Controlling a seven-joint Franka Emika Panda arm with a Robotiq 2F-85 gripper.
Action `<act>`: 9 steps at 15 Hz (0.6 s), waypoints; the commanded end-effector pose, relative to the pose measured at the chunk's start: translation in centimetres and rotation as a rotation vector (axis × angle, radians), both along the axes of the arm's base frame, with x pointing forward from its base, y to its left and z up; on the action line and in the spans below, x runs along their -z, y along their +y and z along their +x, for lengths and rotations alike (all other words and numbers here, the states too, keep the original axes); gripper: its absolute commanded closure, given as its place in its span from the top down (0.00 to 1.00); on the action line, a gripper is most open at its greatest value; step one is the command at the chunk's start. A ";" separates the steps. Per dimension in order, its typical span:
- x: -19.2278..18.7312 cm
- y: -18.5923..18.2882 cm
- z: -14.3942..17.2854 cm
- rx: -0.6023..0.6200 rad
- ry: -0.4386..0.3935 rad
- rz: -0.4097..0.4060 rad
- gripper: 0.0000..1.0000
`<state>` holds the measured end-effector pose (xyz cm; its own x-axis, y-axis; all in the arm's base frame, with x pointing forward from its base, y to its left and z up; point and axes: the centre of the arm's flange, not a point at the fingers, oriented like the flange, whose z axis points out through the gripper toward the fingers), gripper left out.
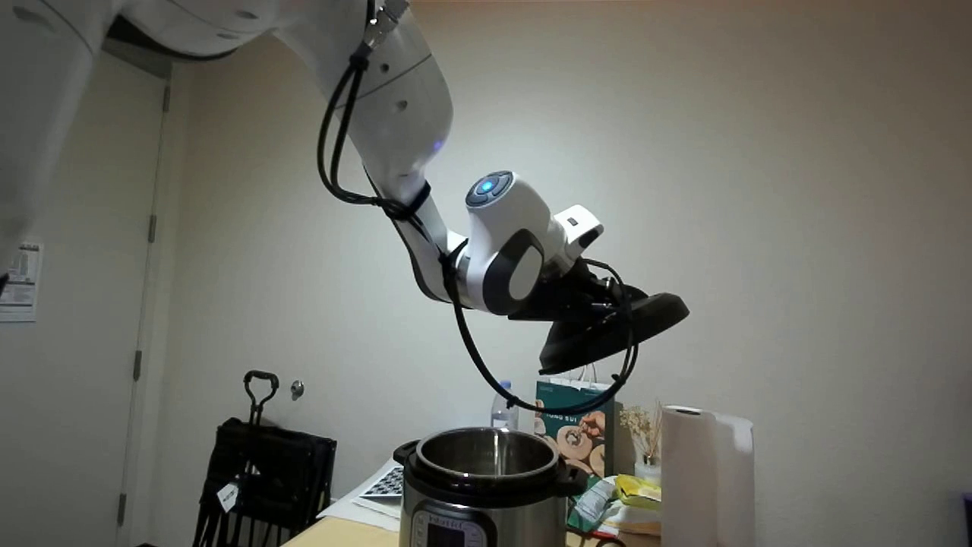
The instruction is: Put the lid on the pressure cooker
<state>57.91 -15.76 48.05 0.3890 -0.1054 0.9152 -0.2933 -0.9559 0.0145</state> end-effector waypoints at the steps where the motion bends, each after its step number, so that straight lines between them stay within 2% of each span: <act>1: 1.3 3.1 -2.8 -0.064 -0.024 0.053 0.03; 2: 2.8 3.7 -2.7 -0.075 -0.027 0.064 0.03; 3: 1.4 3.6 -0.5 -0.047 0.025 0.050 0.12; 5: 3.0 5.6 -0.7 -0.071 0.052 0.079 0.12; 7: 3.3 5.7 -0.8 -0.073 0.057 0.081 0.12; 8: 3.2 5.6 -0.8 -0.070 0.055 0.081 0.03; 9: 4.1 6.0 -1.2 -0.119 0.087 0.096 0.03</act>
<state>57.05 -10.35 44.51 0.4574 -0.1506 0.8764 -0.2289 -0.9723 -0.0476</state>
